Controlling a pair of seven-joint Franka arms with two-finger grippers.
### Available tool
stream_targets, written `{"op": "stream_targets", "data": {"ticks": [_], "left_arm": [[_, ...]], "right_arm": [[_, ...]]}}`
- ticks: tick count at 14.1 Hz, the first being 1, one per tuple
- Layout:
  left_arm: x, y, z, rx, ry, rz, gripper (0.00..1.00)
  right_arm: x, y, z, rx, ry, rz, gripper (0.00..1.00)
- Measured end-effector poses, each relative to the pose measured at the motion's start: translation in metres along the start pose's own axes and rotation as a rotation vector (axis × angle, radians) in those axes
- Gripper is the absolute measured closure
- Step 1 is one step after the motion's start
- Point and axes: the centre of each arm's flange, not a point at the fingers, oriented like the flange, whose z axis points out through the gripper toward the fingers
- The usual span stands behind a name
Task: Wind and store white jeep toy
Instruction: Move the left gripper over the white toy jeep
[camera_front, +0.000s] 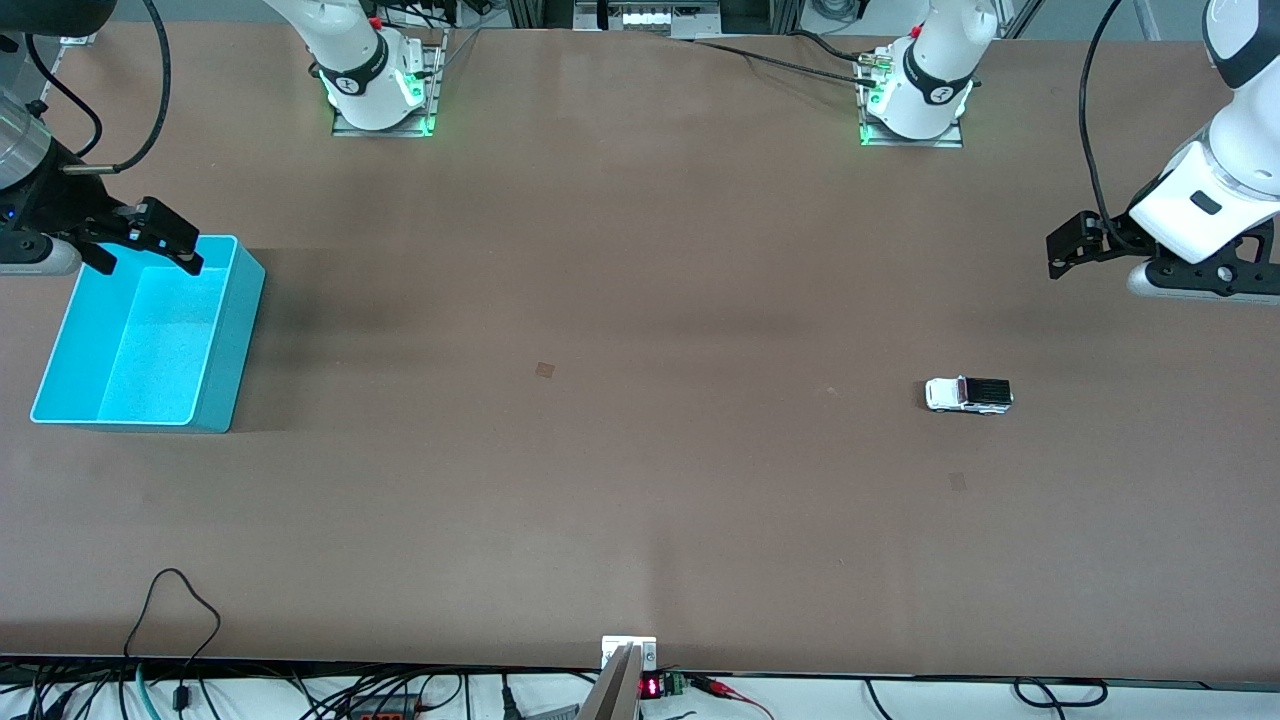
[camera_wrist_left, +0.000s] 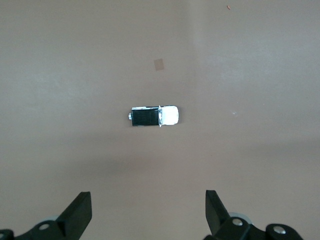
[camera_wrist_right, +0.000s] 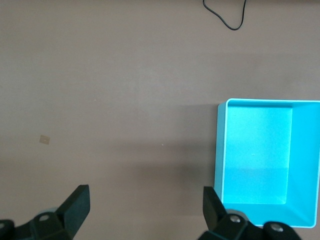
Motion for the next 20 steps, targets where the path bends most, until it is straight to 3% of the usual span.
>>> {"op": "stream_targets", "data": {"ticks": [7, 12, 15, 17, 20], "left_arm": [[0.000, 0.000, 0.001, 0.000, -0.004, 0.003, 0.00], [-0.001, 0.003, 0.014, -0.002, -0.067, 0.009, 0.00], [-0.009, 0.008, 0.025, -0.003, -0.166, 0.023, 0.00], [-0.008, 0.008, 0.037, -0.013, -0.206, 0.099, 0.00], [-0.002, 0.005, 0.055, -0.046, -0.240, 0.328, 0.00]], "right_arm": [[-0.001, 0.000, 0.001, 0.000, -0.008, 0.000, 0.00], [-0.001, 0.000, 0.001, 0.000, -0.012, 0.000, 0.00], [-0.001, 0.000, 0.001, 0.000, -0.013, 0.000, 0.00], [-0.001, 0.000, 0.001, 0.000, -0.013, 0.000, 0.00], [-0.001, 0.000, 0.001, -0.001, -0.013, 0.000, 0.00]]}}
